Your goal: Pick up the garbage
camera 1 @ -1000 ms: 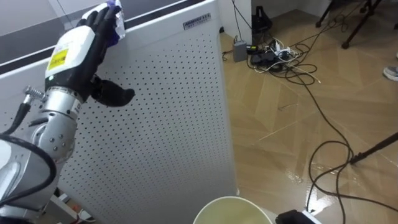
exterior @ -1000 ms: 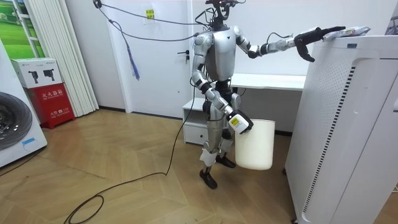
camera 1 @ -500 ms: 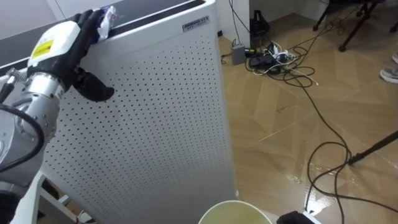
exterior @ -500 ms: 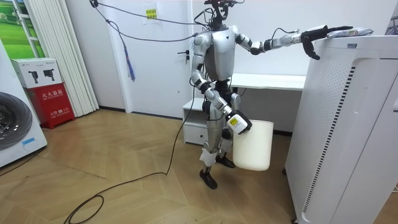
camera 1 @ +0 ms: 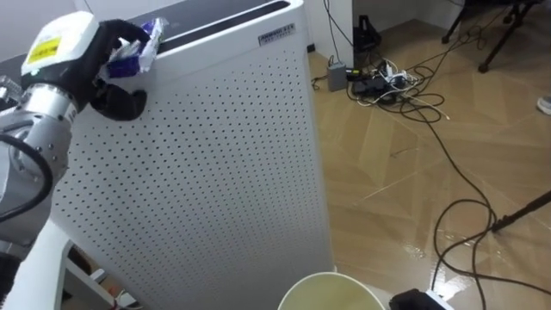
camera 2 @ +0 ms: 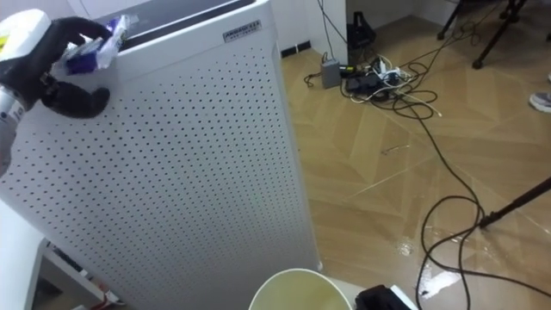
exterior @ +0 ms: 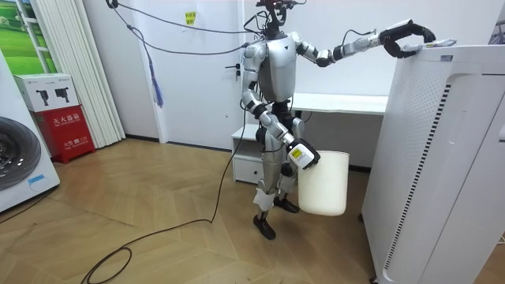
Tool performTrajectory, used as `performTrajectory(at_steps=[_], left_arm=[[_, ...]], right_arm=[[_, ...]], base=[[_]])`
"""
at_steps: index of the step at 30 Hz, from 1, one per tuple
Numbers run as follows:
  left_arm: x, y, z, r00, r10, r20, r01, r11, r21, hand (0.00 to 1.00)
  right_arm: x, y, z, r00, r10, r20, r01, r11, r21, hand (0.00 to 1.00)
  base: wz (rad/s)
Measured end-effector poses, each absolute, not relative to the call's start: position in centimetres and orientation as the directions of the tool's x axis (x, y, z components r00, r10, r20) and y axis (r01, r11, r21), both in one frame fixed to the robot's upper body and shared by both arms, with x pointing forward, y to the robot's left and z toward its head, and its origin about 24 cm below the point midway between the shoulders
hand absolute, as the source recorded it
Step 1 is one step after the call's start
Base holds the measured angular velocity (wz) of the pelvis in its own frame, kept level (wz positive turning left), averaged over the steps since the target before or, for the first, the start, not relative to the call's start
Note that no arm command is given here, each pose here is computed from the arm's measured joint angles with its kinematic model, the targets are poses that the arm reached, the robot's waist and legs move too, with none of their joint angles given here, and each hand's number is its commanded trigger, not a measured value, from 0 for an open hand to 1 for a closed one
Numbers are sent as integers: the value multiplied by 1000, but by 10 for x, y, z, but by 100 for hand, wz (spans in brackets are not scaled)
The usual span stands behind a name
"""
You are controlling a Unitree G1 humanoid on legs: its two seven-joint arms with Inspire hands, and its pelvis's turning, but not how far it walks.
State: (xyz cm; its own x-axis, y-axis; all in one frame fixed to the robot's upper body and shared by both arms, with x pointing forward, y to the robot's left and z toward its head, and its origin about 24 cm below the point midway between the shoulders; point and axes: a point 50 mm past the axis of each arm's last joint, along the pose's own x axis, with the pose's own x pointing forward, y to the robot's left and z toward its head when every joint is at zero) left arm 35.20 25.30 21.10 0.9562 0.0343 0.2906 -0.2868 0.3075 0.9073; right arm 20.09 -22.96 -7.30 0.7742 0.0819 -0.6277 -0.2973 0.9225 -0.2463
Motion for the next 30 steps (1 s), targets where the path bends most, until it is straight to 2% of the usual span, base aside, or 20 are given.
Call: performTrajectory(at_steps=[17, 26, 30], left_arm=[[348, 258, 218, 914, 67, 400, -400, 311, 862, 100], [329, 245, 217, 880, 19, 475, -451, 347, 822, 100], [319, 223, 222, 856, -36, 515, -427, 510, 747, 100]], right_arm=[[201, -229, -73, 774, 84, -628, -298, 923, -244, 100], [203, -229, -72, 777, 86, -624, -298, 923, -244, 100], [217, -225, -64, 800, 97, -592, -295, 923, -247, 100]], base=[[0], [4], [12]])
